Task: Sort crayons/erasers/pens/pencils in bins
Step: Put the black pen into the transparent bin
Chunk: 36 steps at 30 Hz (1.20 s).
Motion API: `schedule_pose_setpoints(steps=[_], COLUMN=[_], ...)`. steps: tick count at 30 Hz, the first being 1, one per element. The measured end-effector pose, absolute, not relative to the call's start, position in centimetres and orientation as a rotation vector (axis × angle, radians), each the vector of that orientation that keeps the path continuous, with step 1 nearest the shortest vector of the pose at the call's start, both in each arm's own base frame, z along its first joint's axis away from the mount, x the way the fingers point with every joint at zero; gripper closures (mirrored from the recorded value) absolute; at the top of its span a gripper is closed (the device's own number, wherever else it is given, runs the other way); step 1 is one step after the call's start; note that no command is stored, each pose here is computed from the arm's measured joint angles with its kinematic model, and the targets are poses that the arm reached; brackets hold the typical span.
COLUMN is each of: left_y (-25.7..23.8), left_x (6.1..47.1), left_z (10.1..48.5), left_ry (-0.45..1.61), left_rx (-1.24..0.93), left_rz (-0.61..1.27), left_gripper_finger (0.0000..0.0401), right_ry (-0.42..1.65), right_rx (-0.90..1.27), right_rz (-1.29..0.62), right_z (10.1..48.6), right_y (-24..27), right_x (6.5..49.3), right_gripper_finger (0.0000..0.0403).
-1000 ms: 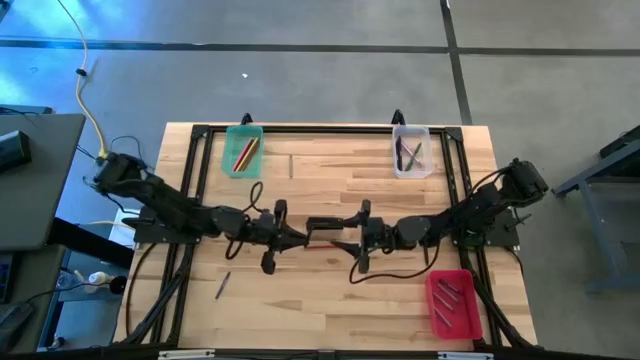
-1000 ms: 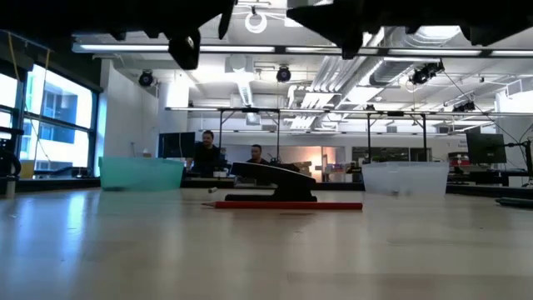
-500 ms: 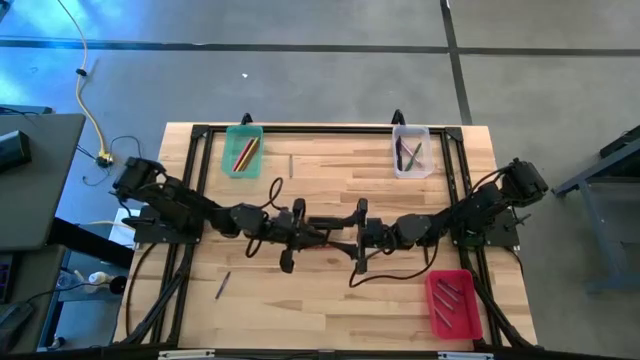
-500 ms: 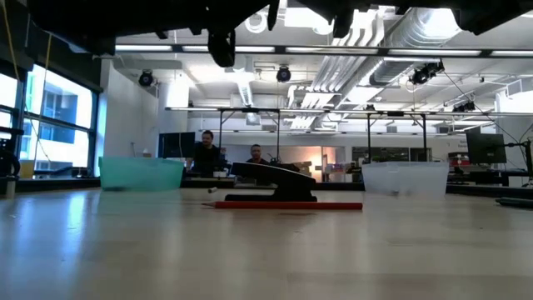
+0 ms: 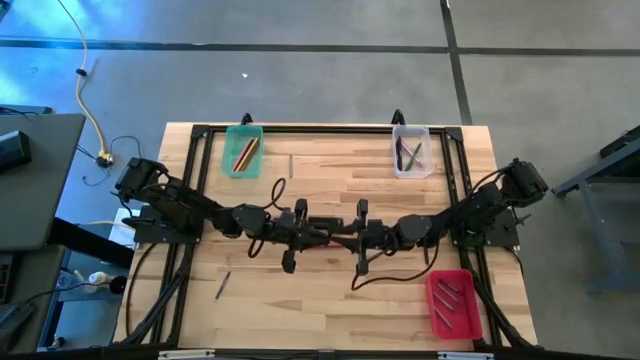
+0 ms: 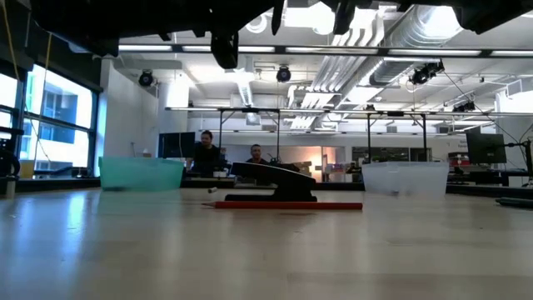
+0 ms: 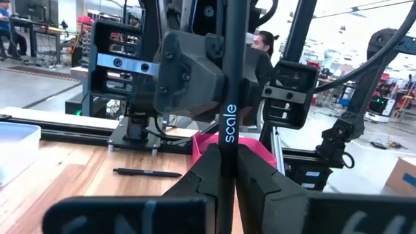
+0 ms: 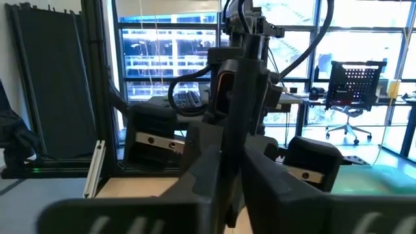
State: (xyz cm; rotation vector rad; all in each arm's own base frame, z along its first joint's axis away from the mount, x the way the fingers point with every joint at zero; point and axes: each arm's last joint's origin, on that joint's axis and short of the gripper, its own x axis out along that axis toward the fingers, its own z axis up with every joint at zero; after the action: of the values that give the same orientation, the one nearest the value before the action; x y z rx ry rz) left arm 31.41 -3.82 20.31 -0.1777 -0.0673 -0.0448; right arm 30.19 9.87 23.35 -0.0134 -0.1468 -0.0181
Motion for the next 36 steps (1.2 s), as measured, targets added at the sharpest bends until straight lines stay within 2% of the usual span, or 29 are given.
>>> schedule_pose_setpoints(steps=[4, 12, 18, 22, 28, 36], left_y=[-3.8, -3.6, -3.2, -2.8, -2.6, -2.5], left_x=[31.4, 30.9, 28.5, 26.8, 25.0, 24.4], left_z=[20.3, 20.4, 20.5, 20.0, 19.2, 18.8], left_ry=[-0.067, 0.035, 0.085, 0.087, 0.099, 0.108], left_rx=[-0.178, -0.133, -0.073, -0.061, -0.055, -0.042], left_rz=[-0.039, 0.019, 0.053, 0.093, 0.117, 0.124], left_gripper_finger=[0.0377, 0.0307, 0.0271, 0.0275, 0.03, 0.0329], right_ry=[-0.148, -0.147, -0.03, 0.101, 0.253, 0.475], right_rx=[-0.025, -0.091, -0.165, -0.162, -0.048, 0.088], right_rz=[-0.016, -0.108, -0.434, -0.669, -0.933, -1.097], right_z=[23.4, 24.6, 26.9, 27.7, 27.4, 25.1], right_y=[9.9, 9.3, 6.6, 3.1, -3.7, -11.4], right_x=[30.2, 29.5, 27.5, 25.6, 22.8, 20.0], right_gripper_finger=[0.0394, 0.0376, 0.0386, 0.0387, 0.0388, 0.0388])
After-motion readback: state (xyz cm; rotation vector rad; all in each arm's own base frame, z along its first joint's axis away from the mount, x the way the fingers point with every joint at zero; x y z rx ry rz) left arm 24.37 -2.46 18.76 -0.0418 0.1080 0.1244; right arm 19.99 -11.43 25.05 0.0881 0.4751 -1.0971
